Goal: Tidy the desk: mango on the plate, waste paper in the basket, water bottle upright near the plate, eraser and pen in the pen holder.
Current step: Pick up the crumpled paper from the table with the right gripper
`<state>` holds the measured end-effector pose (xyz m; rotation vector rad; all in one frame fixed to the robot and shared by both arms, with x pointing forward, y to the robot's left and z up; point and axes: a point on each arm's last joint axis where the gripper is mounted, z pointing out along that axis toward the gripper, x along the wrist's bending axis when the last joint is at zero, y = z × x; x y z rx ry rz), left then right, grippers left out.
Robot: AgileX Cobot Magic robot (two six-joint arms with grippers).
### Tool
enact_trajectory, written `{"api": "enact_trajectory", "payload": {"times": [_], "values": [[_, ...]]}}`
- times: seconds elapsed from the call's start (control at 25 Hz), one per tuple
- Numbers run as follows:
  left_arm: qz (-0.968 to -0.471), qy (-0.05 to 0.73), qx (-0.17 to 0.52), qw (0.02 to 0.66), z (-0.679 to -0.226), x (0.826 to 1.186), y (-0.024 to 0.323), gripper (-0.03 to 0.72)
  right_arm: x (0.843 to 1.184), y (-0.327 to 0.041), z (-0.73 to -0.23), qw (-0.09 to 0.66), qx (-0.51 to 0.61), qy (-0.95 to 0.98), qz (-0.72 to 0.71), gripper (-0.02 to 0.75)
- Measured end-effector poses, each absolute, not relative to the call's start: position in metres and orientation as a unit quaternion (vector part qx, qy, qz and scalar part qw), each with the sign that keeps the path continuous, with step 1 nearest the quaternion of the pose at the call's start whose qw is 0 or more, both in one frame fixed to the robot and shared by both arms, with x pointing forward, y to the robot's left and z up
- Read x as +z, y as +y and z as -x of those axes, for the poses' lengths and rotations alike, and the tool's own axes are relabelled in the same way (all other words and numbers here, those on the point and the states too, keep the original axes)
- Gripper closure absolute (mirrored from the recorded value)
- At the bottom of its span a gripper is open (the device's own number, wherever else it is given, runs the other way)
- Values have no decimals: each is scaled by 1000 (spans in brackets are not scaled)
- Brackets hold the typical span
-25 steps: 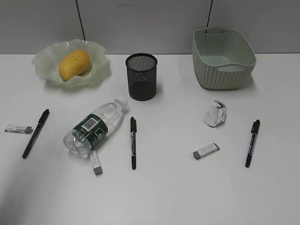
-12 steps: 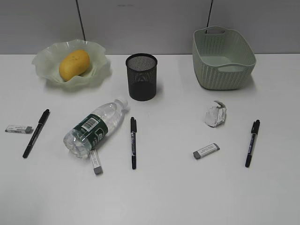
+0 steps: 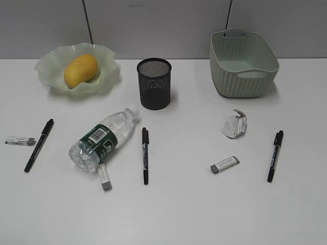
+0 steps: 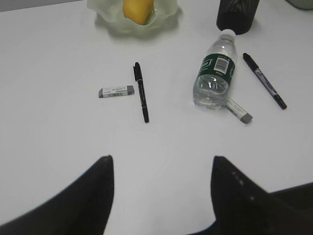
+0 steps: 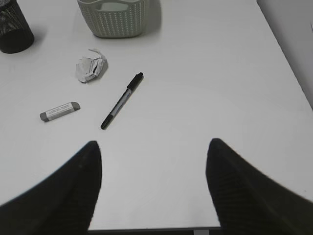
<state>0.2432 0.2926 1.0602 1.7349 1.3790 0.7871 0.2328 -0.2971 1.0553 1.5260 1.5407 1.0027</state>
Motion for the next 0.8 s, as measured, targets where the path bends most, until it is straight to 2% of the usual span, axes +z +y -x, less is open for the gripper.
{"api": "enact_trajectory", "payload": {"times": [0.2,0.48,0.8], "values": [[-681,541,311,383,-243,1060,293,215,1069,-297,-243,382,405,590,-585,213],[-681,542,311,382,-243,1060,293,217,1088,-296,-302,399,422,576,-575,243],[-681,542,311,382,-243,1060,293,218,1058,-292,-387,302,377,597,-641,249]]}}
